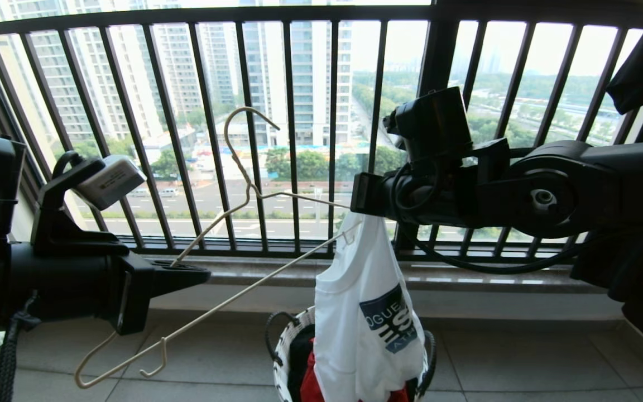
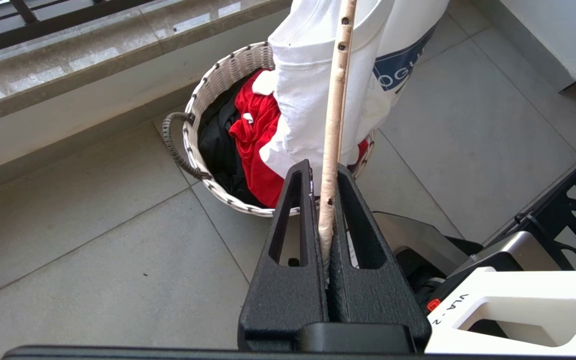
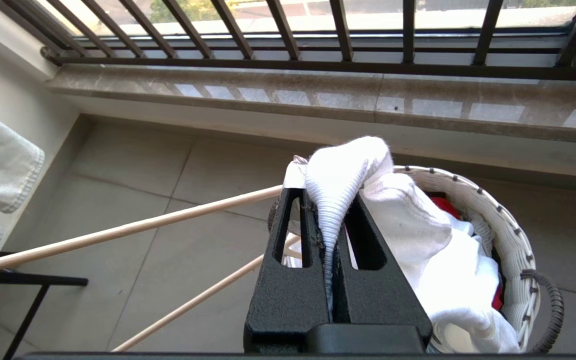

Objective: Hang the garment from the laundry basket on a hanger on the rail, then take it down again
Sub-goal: Hang the clothes on the clothes rack

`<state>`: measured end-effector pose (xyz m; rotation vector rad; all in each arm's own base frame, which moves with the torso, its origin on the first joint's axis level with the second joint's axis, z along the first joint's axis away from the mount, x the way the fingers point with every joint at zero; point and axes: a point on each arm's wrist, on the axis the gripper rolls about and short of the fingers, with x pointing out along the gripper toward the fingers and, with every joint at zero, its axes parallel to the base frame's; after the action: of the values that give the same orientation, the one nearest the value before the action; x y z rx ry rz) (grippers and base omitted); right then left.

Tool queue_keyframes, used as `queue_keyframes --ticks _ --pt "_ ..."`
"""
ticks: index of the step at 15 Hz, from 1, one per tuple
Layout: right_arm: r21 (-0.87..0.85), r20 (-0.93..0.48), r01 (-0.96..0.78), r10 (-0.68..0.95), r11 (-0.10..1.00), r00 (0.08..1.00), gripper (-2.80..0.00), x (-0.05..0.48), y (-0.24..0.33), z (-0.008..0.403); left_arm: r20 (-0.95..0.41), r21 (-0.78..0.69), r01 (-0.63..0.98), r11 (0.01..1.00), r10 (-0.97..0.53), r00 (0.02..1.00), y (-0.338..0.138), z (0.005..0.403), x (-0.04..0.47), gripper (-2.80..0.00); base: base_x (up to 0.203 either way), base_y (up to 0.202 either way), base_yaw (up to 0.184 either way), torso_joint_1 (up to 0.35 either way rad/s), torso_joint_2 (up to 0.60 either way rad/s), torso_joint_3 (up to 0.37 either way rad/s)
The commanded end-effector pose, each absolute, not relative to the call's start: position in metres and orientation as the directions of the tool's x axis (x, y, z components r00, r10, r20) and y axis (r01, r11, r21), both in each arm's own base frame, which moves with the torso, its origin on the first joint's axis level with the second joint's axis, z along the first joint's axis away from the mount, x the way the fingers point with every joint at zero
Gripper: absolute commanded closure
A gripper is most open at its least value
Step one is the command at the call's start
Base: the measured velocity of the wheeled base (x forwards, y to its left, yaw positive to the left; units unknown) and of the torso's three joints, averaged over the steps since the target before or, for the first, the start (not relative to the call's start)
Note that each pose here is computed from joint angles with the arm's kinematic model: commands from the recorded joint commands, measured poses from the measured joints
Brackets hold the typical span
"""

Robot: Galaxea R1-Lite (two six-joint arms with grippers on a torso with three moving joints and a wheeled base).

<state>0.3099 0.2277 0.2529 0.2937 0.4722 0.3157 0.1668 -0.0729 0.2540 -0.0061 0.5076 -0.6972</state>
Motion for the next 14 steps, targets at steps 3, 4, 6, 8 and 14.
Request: queue_keyframes --ticks 3,4,6,8,14 --pt "0.340 -0.397 -0.219 0.351 0.914 0.848 0.00 0.313 0.224 0.253 -0.449 -0.187 0.631 0.753 -0.637 0.627 -0.078 0.252 0.165 0.00 0.000 0.000 0.000 0.000 0.00 0.000" --pt "0.337 -0.400 -0.221 0.352 0.915 0.846 0.00 0.313 0.225 0.251 -0.456 -0.203 0.638 0.743 -0.648 0.610 -0.082 0.251 0.166 0.00 0.000 0.000 0.000 0.000 0.00 0.000" --pt "0.326 -0.404 -0.228 0.353 0.917 0.844 0.00 0.312 0.225 0.250 -0.467 -0.239 0.644 0.727 -0.667 0.580 -0.090 0.248 0.166 0.00 0.000 0.000 0.000 0.000 0.00 0.000" --pt "0.323 -0.407 -0.229 0.354 0.918 0.842 0.00 0.312 0.226 0.250 -0.489 -0.248 0.647 0.721 -0.669 0.559 -0.095 0.241 0.170 0.00 0.000 0.000 0.000 0.000 0.00 0.000" --pt "0.235 -0.395 -0.333 0.403 0.913 0.826 0.00 0.298 0.242 0.254 -0.369 -0.297 0.641 0.708 -0.704 0.607 -0.100 0.245 0.173 0.00 0.000 0.000 0.000 0.000 0.00 0.000"
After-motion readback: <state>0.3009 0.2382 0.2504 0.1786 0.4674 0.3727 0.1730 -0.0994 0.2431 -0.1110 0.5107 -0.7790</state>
